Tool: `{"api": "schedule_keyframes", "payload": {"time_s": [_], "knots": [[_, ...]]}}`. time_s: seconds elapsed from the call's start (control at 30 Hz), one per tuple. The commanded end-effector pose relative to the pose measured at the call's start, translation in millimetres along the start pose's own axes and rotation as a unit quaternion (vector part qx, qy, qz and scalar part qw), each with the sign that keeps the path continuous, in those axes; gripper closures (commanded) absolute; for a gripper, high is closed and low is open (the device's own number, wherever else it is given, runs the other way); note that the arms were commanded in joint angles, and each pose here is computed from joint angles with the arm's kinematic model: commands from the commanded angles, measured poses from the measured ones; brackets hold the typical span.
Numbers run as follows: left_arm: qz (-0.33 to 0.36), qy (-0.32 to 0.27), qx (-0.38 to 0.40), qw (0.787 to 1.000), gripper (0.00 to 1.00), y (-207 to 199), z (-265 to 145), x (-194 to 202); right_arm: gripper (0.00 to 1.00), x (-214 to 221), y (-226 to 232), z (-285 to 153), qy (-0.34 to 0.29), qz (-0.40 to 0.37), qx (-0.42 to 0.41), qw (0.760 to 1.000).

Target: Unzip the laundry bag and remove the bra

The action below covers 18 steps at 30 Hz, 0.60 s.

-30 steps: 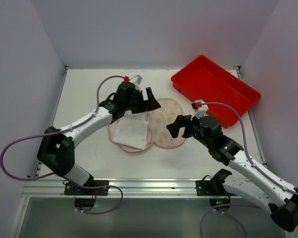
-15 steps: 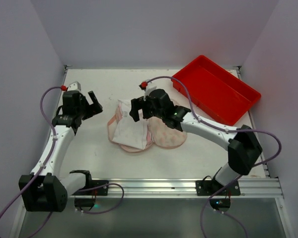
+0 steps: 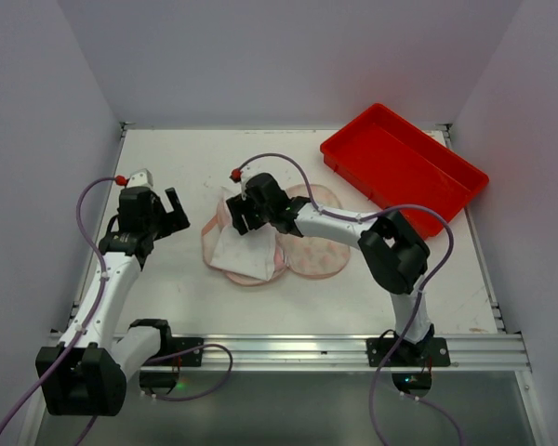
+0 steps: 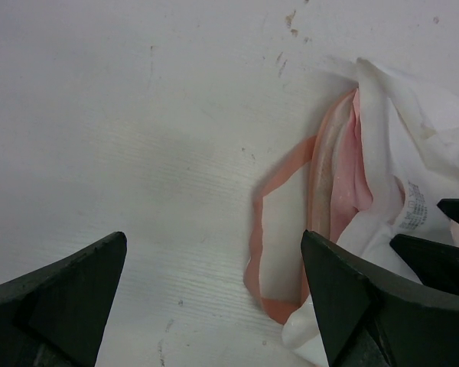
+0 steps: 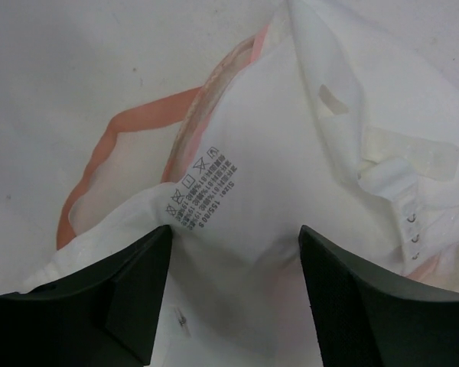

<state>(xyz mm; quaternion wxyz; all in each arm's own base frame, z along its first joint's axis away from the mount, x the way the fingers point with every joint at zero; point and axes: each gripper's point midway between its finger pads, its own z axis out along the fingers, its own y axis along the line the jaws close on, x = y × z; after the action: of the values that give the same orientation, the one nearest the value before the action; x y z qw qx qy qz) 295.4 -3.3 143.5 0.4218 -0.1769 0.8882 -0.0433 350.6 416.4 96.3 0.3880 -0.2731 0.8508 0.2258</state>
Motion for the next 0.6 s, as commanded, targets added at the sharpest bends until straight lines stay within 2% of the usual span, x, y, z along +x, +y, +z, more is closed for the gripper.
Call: {"api": "schedule_keyframes", "payload": {"time_s": [0.0,0.03,0.07,0.17,0.2,0.27,0.3,0.4,0.47,0.57], "knots": [[0.011,-0.016,0.015,1.0,0.0,-5,0,-9,0.33,-21,9,7,-0.035,-0.028,-0.016,0.999],[0.011,-0.016,0.014,1.0,0.0,-4,0,-8,0.38,-18,8,7,-0.032,-0.029,-0.015,0.999],[0.011,-0.016,0.015,1.0,0.0,-5,0,-8,0.49,-23,10,8,-0.046,-0.03,-0.019,0.998],[0.012,-0.016,0.017,1.0,0.0,-5,0,-8,0.65,-27,10,-6,-0.06,-0.037,-0.021,0.997],[0.012,-0.016,0.018,1.0,0.0,-6,0,-8,0.74,-26,8,-10,-0.064,-0.039,-0.021,0.997],[0.012,-0.013,0.02,1.0,0.0,-6,1,-7,0.81,-37,11,-26,-0.081,-0.045,-0.025,0.995],[0.012,-0.012,0.023,1.0,0.0,-7,1,-7,0.89,-34,9,-29,-0.081,-0.05,-0.024,0.995],[0.013,-0.008,0.026,1.0,0.01,-8,2,-6,0.92,-40,15,-45,-0.09,-0.057,-0.04,0.994],[0.013,-0.006,0.026,1.0,0.01,-8,2,-4,0.99,-43,18,-51,-0.094,-0.058,-0.045,0.993],[0.013,-0.006,0.025,1.0,0.01,-8,3,-4,1.0,-55,22,-66,-0.108,-0.059,-0.053,0.991]]}}
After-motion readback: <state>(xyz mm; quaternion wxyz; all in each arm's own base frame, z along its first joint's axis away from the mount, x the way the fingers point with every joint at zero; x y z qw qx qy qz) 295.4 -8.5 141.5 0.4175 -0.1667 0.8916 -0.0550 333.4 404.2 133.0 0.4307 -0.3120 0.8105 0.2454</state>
